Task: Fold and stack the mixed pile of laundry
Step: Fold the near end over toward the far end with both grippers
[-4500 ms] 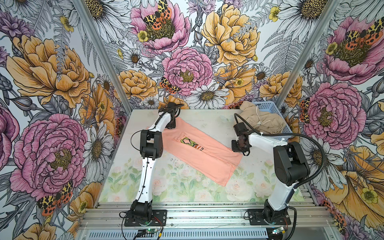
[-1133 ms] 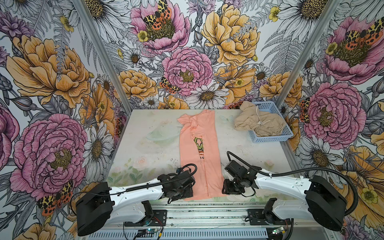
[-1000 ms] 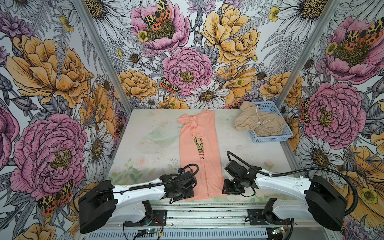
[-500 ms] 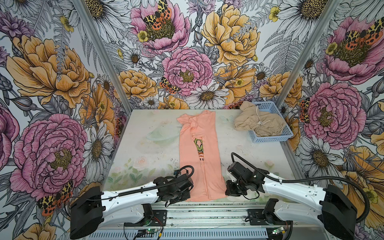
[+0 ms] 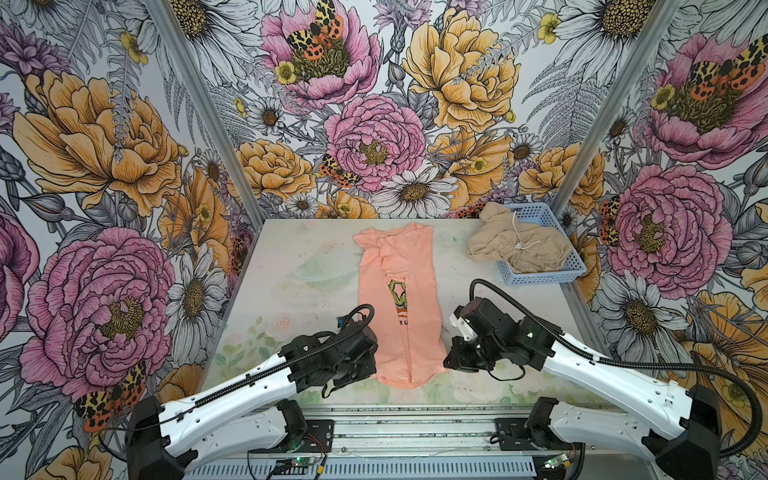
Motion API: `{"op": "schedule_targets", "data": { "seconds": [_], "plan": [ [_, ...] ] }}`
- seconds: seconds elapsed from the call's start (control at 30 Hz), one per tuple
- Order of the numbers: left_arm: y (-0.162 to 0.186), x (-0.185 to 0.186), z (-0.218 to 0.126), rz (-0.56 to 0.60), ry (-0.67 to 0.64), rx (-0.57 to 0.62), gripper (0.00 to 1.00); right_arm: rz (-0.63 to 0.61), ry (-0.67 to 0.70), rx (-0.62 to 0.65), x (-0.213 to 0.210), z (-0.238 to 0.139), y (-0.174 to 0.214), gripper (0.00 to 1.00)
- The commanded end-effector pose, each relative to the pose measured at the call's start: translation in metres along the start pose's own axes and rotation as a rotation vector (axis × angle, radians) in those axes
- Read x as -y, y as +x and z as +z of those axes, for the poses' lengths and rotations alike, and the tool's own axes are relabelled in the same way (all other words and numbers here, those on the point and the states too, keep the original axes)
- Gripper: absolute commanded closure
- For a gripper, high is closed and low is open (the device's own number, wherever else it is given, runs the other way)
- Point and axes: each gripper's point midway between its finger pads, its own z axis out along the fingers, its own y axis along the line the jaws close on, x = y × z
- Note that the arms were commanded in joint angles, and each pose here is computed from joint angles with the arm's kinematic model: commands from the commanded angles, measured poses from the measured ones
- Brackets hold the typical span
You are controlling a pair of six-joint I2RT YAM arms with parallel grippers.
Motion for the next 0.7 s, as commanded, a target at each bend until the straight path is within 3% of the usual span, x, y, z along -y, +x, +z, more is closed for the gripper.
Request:
{"op": "schedule_targets", "data": {
  "seconds": [0.0, 0.23, 0.4, 0.67],
  "plan": [
    [-0.024, 0.002, -0.004, 0.074, -0.022, -0.003, 0.95, -0.037, 0.016, 0.041, 0.001, -0.008, -0.038, 1.0],
    [-0.113, 0.016, 0.006, 0.131, -0.065, 0.049, 0.95, -0.042, 0.03, 0.103, 0.007, -0.009, -0.132, 1.0],
    [-0.167, 0.022, 0.035, 0.155, -0.093, 0.046, 0.96, -0.022, 0.024, 0.118, 0.019, 0.002, -0.189, 1.0],
    [-0.221, 0.018, 0.082, 0.151, -0.118, 0.011, 0.97, -0.023, 0.022, 0.106, 0.038, 0.031, -0.251, 1.0]
  ]
}}
